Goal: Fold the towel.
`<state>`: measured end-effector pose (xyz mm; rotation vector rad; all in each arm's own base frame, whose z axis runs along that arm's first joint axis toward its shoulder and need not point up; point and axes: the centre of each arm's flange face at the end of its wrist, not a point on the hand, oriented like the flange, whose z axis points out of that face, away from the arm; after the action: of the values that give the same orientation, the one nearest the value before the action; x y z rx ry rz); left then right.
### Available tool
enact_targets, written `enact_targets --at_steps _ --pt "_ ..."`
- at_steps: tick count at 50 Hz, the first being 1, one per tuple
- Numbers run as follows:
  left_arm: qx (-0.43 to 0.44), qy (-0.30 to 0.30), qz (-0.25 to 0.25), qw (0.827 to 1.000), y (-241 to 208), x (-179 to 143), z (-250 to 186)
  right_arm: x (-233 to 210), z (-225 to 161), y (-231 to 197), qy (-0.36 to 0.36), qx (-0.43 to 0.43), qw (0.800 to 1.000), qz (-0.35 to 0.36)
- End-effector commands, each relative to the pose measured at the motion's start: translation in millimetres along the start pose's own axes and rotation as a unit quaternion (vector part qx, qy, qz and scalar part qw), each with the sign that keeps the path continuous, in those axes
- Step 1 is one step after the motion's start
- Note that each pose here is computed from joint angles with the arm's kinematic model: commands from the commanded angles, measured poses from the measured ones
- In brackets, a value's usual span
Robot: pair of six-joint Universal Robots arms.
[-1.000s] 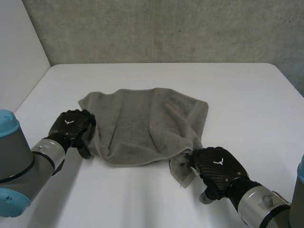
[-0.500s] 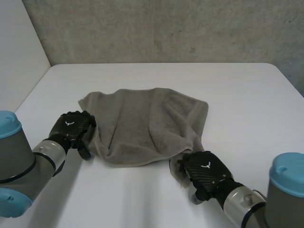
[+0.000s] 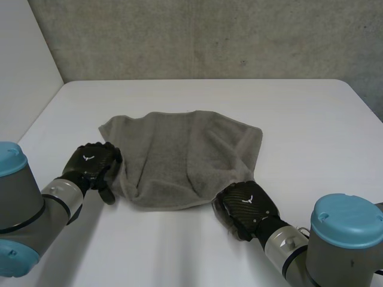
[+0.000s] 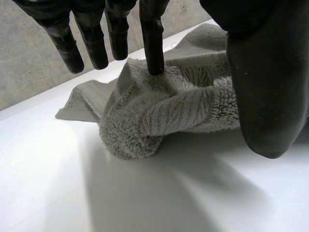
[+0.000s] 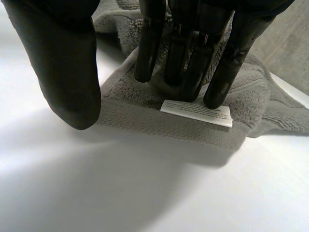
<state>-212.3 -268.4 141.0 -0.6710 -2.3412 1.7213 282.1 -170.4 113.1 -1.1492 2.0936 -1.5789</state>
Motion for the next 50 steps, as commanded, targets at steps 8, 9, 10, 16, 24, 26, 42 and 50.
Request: enact_targets --at_steps 8,9,10,16,24,26,42,50 --pt "-0.001 0.001 0.000 1.000 0 0 0 -2 3 4 -0.001 0.000 1.000 -0.020" --pt "-0.001 0.001 0.000 1.000 0 0 0 -3 4 4 -0.002 0.001 1.000 -0.020" --pt "-0.001 0.001 0.000 1.000 1 0 0 -3 4 5 -0.002 -0.001 1.000 -0.020" --pt "-0.002 0.002 0.000 1.000 1 0 0 -3 5 6 -0.001 -0.003 1.000 -0.020" --pt "-0.003 0.002 -0.001 1.000 2 0 0 8 5 3 0.035 -0.005 0.999 -0.019" --pt "-0.003 0.002 -0.001 1.000 2 0 0 11 3 -3 0.041 0.003 0.999 -0.019" --pt "-0.007 0.003 -0.001 1.000 5 1 2 36 2 -14 0.078 0.013 0.997 -0.028" --pt "-0.008 0.003 -0.001 1.000 7 1 4 107 2 -12 0.172 -0.009 0.984 -0.055"
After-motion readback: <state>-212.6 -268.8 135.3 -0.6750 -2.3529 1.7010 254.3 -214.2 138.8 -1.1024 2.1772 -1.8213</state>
